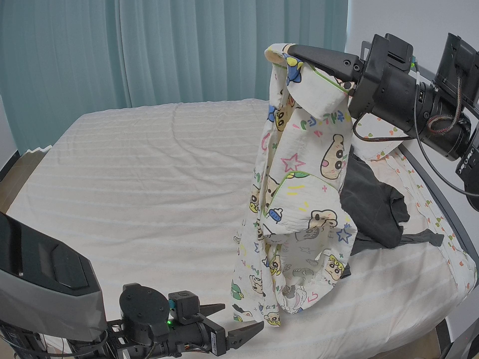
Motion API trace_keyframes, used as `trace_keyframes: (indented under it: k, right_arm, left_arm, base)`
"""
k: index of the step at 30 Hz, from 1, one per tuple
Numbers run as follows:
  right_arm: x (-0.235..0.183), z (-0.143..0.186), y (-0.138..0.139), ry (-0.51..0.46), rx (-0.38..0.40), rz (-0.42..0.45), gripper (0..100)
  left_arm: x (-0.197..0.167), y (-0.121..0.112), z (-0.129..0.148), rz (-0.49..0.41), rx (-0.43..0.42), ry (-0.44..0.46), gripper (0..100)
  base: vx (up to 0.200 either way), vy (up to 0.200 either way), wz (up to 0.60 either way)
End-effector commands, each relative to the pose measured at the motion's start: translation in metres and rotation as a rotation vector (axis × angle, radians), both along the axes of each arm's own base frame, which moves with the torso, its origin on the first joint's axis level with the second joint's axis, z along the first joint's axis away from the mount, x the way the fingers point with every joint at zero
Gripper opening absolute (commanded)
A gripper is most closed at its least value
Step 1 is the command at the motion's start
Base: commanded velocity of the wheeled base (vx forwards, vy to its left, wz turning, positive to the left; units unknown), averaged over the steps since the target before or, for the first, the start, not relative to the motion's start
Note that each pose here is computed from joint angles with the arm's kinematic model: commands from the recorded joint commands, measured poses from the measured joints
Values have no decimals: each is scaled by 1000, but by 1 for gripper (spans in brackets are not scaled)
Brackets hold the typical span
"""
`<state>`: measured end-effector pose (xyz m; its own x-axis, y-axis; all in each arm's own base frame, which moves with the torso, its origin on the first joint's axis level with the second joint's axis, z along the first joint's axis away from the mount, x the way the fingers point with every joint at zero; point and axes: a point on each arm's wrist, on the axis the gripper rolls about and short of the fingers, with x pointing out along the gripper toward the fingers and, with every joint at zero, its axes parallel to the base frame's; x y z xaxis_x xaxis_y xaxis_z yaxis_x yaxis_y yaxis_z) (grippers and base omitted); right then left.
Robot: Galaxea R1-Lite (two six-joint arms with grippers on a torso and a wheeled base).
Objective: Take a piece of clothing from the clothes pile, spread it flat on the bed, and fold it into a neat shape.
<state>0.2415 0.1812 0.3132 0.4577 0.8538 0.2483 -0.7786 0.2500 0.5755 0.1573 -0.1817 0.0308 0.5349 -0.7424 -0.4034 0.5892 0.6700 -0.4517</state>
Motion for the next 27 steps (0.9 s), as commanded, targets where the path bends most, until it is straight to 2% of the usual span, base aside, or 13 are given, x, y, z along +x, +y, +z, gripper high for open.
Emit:
trace_keyframes:
  k: [1, 9, 21, 23, 27]
  right_arm:
    - [-2, 1, 1, -1, 1, 6, 0]
    - [-12, 6, 13, -10, 13, 50, 0]
    - [-14, 13, 25, -6, 22, 51, 0]
    - [-14, 13, 25, -5, 21, 53, 0]
    - [-14, 13, 25, -5, 22, 53, 0]
  left_arm:
    - [0, -3, -6, -2, 16, -1, 100]
    - [3, -17, -18, 20, 63, -34, 100]
    - [8, -33, -30, 76, 104, -81, 100]
    - [11, -35, -29, 96, 99, -95, 100]
    - [23, -45, -33, 199, 101, -144, 100]
  base:
    - [0, 0, 0]
    - [0, 0, 0]
    - [0, 0, 0]
    - [0, 0, 0]
    - [0, 0, 0]
